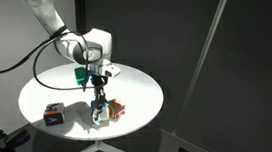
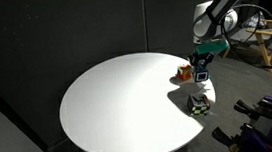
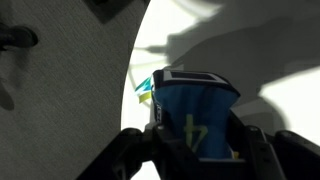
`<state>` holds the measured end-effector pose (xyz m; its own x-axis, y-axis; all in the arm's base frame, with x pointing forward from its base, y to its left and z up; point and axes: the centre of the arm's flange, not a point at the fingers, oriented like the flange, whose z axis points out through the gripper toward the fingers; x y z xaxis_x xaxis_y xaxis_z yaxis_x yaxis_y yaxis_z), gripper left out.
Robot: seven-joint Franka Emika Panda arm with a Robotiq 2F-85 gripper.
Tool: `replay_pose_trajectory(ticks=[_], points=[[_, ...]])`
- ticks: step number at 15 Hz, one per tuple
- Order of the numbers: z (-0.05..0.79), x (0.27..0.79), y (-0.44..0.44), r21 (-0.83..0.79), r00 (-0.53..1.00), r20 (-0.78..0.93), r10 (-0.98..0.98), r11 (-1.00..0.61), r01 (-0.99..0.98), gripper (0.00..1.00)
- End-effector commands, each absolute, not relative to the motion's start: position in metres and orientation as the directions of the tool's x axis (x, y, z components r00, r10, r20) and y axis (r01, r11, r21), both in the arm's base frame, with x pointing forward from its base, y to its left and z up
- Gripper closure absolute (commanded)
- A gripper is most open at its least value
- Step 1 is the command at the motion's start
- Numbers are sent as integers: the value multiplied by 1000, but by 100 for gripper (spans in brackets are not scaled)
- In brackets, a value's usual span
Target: Move the light blue plushy cube to the right
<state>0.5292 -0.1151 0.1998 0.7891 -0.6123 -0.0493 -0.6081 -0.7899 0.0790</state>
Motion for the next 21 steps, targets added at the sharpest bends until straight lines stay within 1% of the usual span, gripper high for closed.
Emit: replay_pose_trajectory(ticks=[1, 2, 3, 4, 12, 15, 21], points=[[201, 536, -118, 74, 781, -41, -624, -781, -620, 14], [201, 536, -118, 75, 780, -42, -625, -780, -621, 6], [201, 537, -118, 76, 779, -41, -626, -779, -622, 1], [201, 537, -119, 76, 778, -42, -627, -778, -623, 0], [224, 533, -115, 60, 799, -39, -600, -799, -598, 0], [239, 531, -111, 47, 834, -23, -551, -834, -550, 0], [265, 525, -94, 26, 920, 11, -393, -919, -393, 0]])
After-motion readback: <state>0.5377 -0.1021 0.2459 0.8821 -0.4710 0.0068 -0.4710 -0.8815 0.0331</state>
